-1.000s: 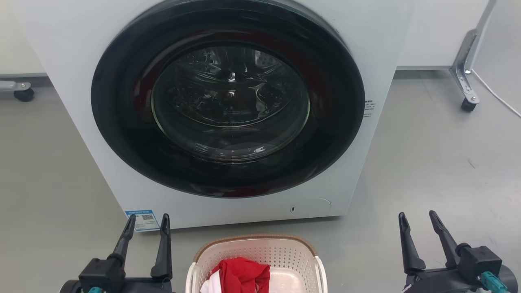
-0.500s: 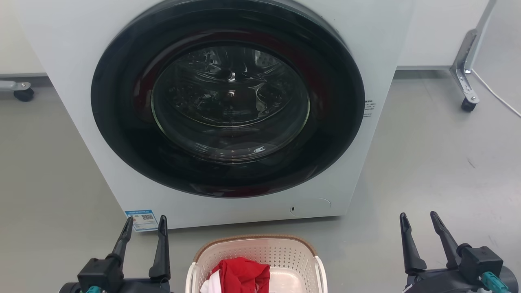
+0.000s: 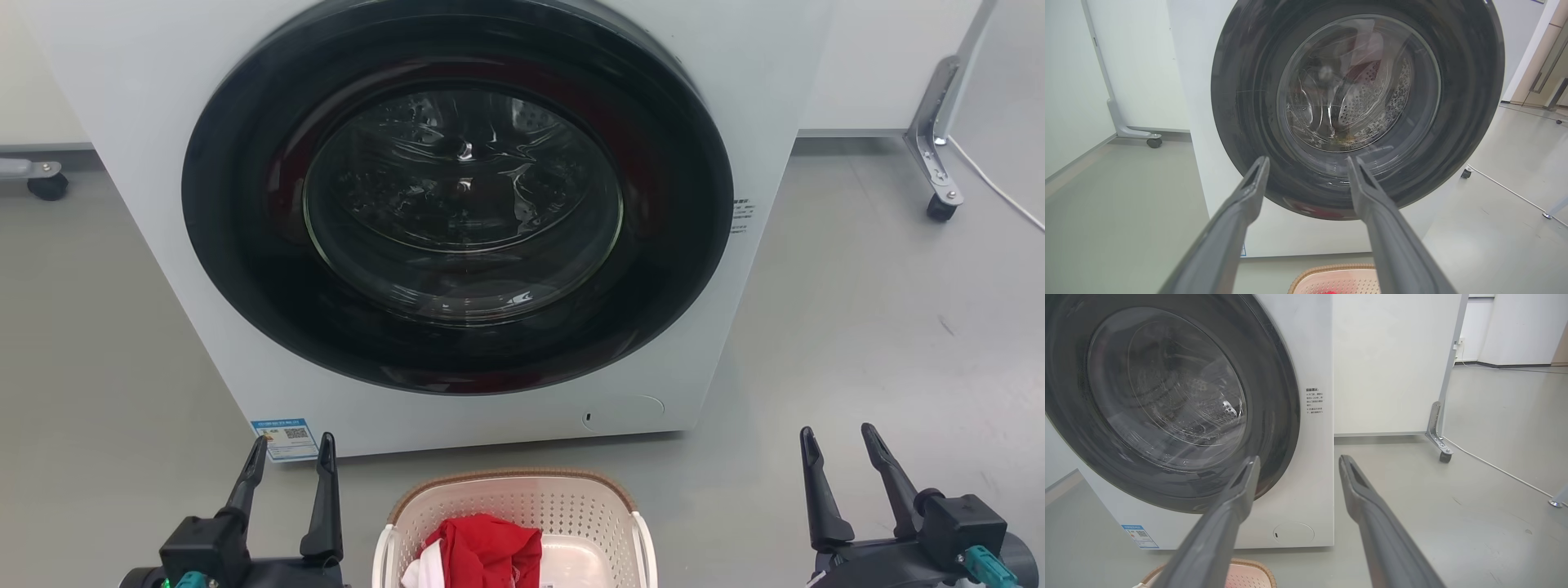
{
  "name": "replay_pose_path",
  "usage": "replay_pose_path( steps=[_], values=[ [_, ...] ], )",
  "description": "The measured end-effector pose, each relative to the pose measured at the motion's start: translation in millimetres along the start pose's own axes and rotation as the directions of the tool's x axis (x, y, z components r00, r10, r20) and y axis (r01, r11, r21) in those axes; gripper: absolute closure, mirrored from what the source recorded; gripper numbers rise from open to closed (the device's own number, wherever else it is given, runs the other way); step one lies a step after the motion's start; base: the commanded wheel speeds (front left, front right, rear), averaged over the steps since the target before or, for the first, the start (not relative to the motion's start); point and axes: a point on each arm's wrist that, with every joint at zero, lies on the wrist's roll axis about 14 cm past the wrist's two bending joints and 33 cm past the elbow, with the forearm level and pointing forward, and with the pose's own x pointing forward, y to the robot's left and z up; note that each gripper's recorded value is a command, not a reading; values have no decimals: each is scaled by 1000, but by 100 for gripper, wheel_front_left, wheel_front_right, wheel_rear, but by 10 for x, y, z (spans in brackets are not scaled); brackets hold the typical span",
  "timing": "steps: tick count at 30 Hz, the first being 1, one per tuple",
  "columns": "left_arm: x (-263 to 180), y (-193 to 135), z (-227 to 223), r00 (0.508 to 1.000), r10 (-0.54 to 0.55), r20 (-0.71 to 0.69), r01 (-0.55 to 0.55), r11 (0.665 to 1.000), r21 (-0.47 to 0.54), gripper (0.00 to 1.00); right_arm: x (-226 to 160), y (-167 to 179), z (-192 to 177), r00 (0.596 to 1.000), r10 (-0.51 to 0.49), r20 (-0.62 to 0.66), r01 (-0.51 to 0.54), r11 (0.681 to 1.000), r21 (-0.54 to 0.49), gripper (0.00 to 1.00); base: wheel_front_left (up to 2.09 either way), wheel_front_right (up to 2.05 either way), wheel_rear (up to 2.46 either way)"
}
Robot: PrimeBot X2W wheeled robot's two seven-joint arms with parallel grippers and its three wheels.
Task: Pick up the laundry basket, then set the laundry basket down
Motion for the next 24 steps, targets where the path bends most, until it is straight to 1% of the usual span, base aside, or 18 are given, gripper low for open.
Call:
replay_pose_path(
  steps=[10,15,19,24],
  values=[
    [20,23,-67,1000,9,-21,-8,1000,7,0,12,-10,-56,1000,-2,-15,2,1000,7,0,0,0,0],
    [62,23,-183,998,10,-61,-10,1000,1,0,52,-11,-161,999,-3,-44,3,1000,17,0,0,0,0],
    [128,-9,-323,994,3,-108,-3,1000,-4,0,133,-14,-257,998,-1,-70,3,1000,21,0,0,0,0],
    [317,-50,-426,991,-8,-136,7,1000,-11,0,280,-22,-386,995,6,-100,-4,1000,21,0,0,0,0]
  ],
)
